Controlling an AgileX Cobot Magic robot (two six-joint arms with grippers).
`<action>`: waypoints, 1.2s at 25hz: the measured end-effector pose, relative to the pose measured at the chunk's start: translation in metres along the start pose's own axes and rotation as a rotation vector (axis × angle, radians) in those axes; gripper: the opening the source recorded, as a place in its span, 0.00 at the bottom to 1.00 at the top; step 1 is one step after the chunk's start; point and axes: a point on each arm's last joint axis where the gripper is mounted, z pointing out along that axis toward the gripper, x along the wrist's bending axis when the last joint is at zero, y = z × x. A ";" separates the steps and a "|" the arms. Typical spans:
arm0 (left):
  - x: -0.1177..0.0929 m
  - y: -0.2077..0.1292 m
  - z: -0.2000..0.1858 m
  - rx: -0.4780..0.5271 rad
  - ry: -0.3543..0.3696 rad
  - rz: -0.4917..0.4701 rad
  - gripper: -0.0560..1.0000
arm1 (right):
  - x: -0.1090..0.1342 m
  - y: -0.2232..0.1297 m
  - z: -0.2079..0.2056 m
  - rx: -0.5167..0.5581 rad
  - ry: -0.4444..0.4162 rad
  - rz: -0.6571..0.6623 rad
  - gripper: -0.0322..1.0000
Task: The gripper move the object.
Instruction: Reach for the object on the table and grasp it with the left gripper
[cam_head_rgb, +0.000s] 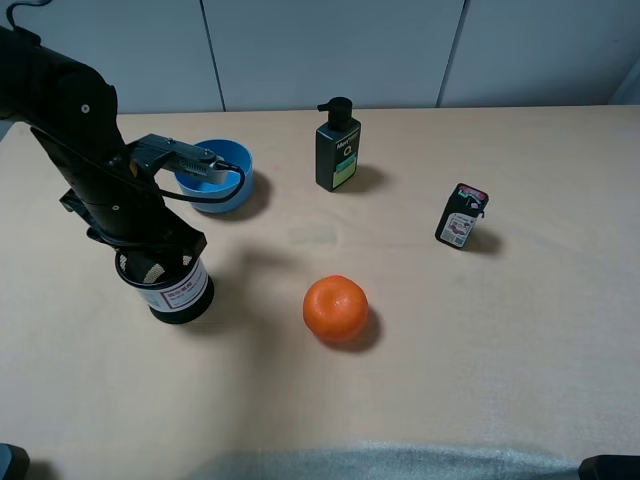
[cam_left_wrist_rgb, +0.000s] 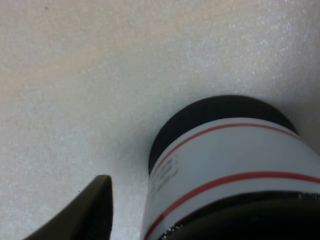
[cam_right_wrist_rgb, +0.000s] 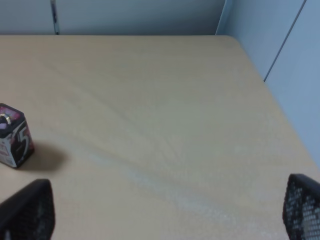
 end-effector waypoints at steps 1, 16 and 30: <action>0.000 0.000 0.000 0.000 0.000 0.000 0.61 | 0.000 0.000 0.000 0.000 0.000 0.000 0.70; 0.001 0.000 0.000 -0.001 0.001 -0.004 0.61 | 0.000 0.000 0.000 0.000 0.000 0.000 0.70; 0.004 0.001 0.000 -0.004 0.001 -0.012 0.42 | 0.000 0.000 0.000 0.000 0.000 0.000 0.70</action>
